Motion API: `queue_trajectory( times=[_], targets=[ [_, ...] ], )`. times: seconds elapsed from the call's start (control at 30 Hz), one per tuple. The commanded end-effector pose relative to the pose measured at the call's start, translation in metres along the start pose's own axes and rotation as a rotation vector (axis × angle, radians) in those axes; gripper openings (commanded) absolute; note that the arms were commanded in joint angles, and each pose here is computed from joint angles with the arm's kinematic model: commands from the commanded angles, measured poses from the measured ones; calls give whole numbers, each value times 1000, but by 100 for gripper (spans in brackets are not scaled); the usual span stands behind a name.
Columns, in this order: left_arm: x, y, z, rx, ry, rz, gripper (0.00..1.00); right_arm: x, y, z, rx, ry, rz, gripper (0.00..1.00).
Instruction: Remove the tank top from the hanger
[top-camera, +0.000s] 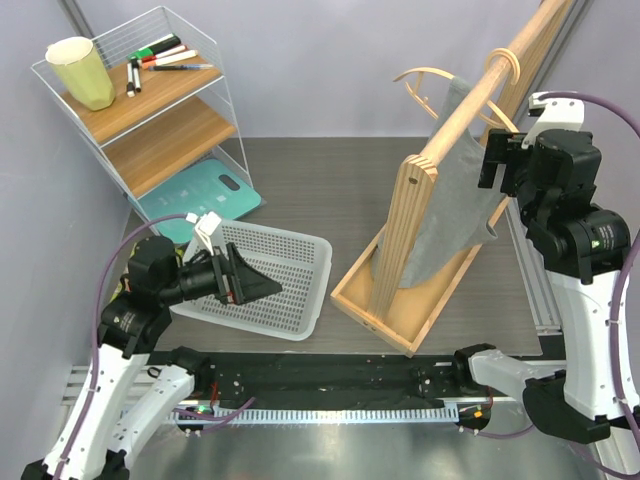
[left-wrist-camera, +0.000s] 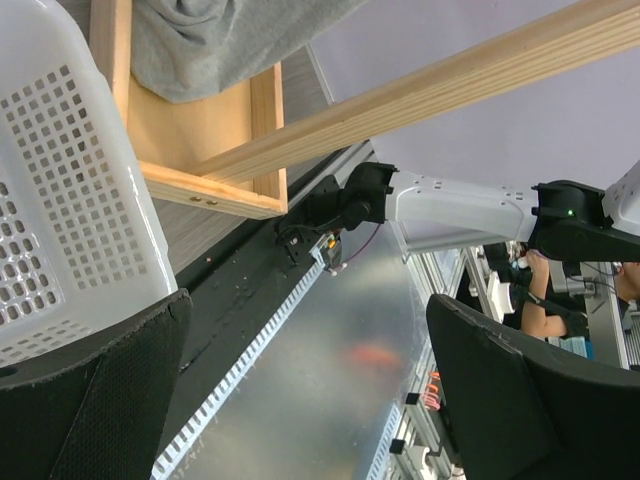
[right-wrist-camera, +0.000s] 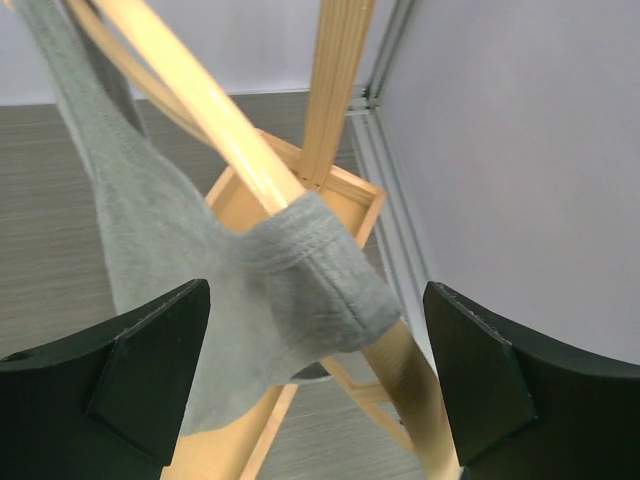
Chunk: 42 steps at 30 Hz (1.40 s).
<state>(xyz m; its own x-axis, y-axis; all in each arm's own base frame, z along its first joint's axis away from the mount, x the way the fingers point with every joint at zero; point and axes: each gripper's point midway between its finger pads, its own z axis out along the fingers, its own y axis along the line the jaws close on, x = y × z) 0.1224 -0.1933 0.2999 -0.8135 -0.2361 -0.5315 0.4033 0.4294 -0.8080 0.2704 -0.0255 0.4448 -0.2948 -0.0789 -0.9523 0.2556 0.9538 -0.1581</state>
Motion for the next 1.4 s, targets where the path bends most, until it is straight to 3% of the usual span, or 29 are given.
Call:
queue_trajectory(
  times=[0.0,0.27,0.37,0.5,0.7,0.83,0.93,1.1,1.37],
  targets=[
    [-8,-24,-3,91,12,87,100,-12,23,-5,-159,-71,73,91],
    [-9,-26,0,114,44,93,100,4,34,-11,-225,-85,148,75],
    [-16,-33,4,144,39,92,100,6,39,-12,-252,-93,161,65],
    [-33,-44,12,202,10,99,100,10,40,-14,-260,-101,162,61],
    [-47,-53,21,257,10,98,96,13,37,-17,-253,-117,176,46],
    [-52,-59,21,270,4,136,95,9,31,-25,-244,-183,206,24],
    [-53,-63,18,278,-5,158,94,5,33,-26,-256,-218,233,15],
    [-49,-71,8,294,-33,206,93,5,44,-21,-297,-226,257,6],
    [-44,-79,-5,304,-58,266,91,-29,53,-37,-390,-307,320,1]
  ],
)
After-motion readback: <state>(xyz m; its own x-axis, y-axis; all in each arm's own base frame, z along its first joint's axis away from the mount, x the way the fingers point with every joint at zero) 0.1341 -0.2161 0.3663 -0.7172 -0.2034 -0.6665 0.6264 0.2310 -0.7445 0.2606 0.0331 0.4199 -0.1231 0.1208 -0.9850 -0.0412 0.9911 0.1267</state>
